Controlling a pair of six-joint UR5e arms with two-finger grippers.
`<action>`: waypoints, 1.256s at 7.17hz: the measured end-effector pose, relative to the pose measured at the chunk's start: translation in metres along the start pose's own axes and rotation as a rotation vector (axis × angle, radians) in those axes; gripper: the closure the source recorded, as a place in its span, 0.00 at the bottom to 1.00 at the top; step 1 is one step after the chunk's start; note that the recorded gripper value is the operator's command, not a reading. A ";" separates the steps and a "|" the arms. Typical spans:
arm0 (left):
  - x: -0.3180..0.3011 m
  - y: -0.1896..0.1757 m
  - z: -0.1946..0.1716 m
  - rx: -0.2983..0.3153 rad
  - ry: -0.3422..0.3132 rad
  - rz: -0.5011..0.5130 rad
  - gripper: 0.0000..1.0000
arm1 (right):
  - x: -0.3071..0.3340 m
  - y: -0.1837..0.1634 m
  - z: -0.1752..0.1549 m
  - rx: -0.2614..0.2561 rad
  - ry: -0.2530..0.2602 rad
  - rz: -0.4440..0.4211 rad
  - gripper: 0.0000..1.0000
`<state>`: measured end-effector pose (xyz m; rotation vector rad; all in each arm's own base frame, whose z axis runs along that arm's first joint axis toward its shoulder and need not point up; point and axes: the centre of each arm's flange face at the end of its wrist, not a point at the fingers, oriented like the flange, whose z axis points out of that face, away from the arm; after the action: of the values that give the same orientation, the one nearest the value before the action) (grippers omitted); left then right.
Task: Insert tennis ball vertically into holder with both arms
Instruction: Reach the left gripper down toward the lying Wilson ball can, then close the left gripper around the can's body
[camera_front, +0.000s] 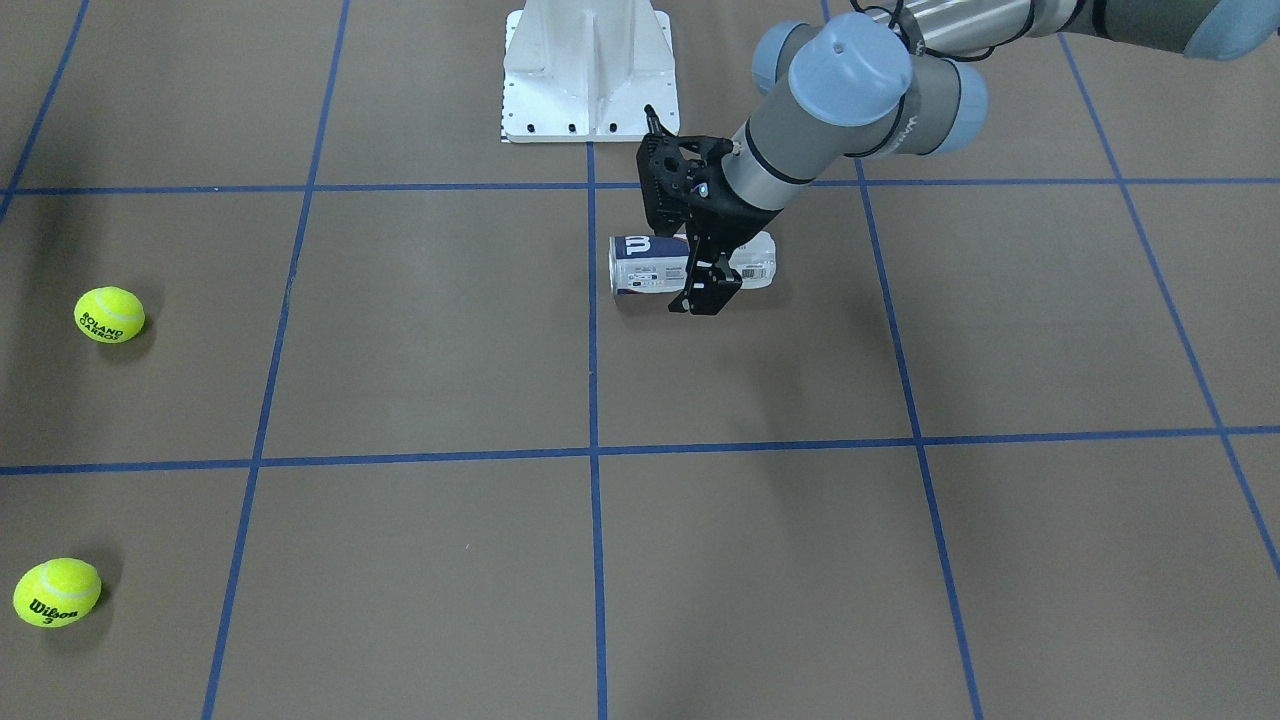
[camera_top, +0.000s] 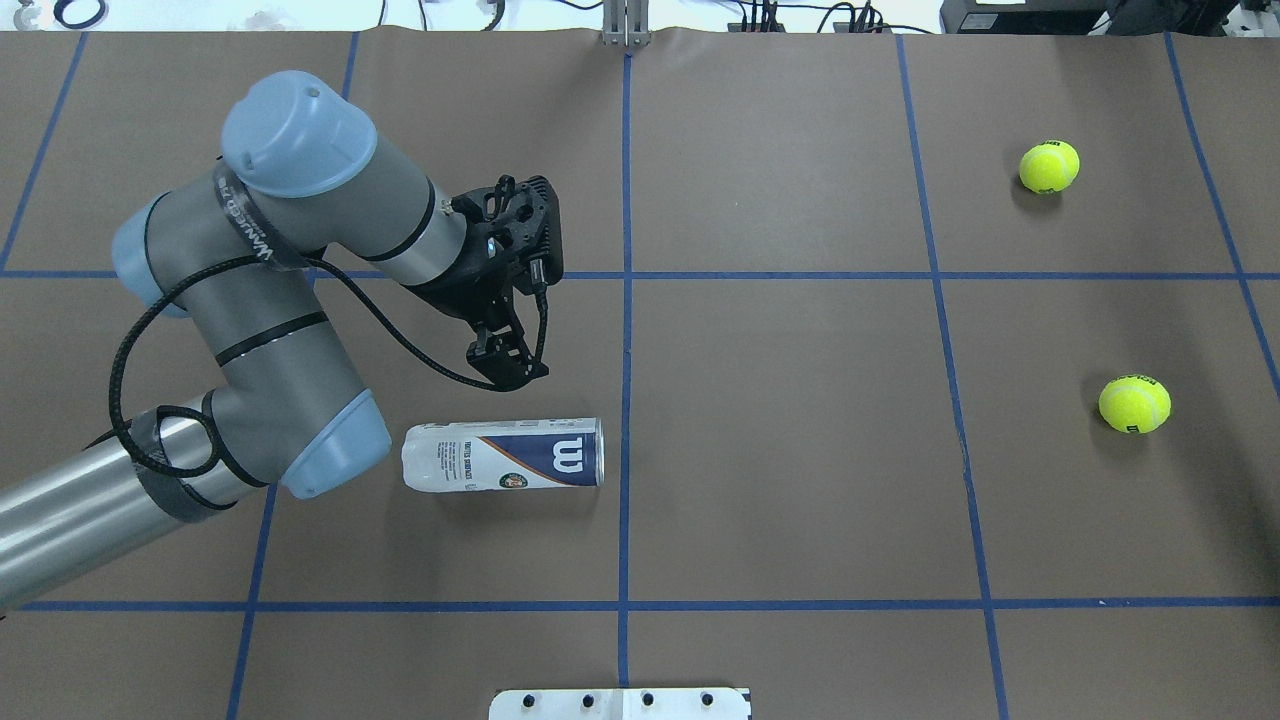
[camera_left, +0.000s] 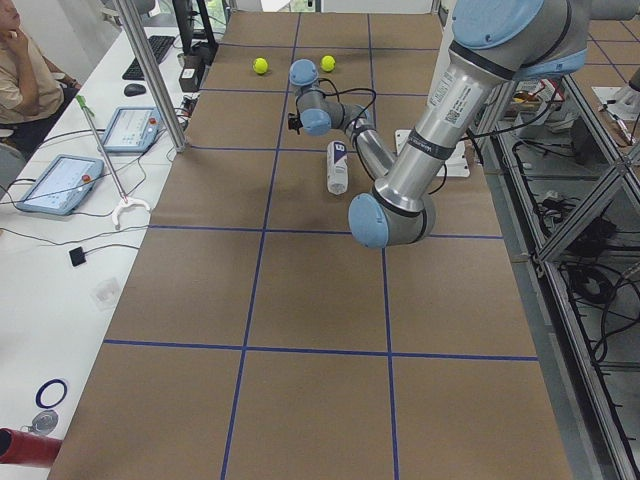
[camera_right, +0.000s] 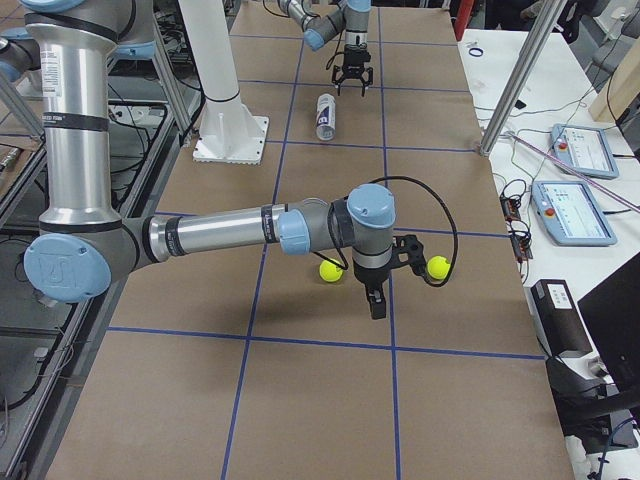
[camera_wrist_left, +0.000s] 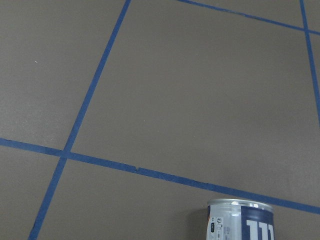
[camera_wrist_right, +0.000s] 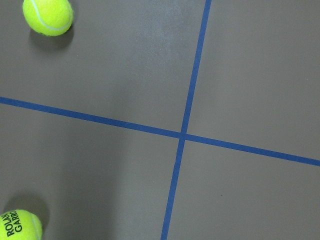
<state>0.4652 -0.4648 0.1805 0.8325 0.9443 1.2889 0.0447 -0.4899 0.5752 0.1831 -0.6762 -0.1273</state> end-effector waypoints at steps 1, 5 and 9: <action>0.011 -0.009 0.011 -0.040 -0.012 0.008 0.01 | 0.000 0.000 0.000 0.000 -0.001 0.001 0.01; 0.059 -0.027 0.064 -0.208 -0.067 0.025 0.01 | 0.001 0.001 0.001 -0.003 -0.001 0.003 0.01; 0.091 -0.039 0.093 -0.271 -0.088 0.058 0.01 | 0.001 0.001 0.001 -0.003 -0.002 0.003 0.01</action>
<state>0.5689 -0.3777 0.1728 0.7019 0.6620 1.3827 0.0445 -0.4895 0.5768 0.1794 -0.6787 -0.1257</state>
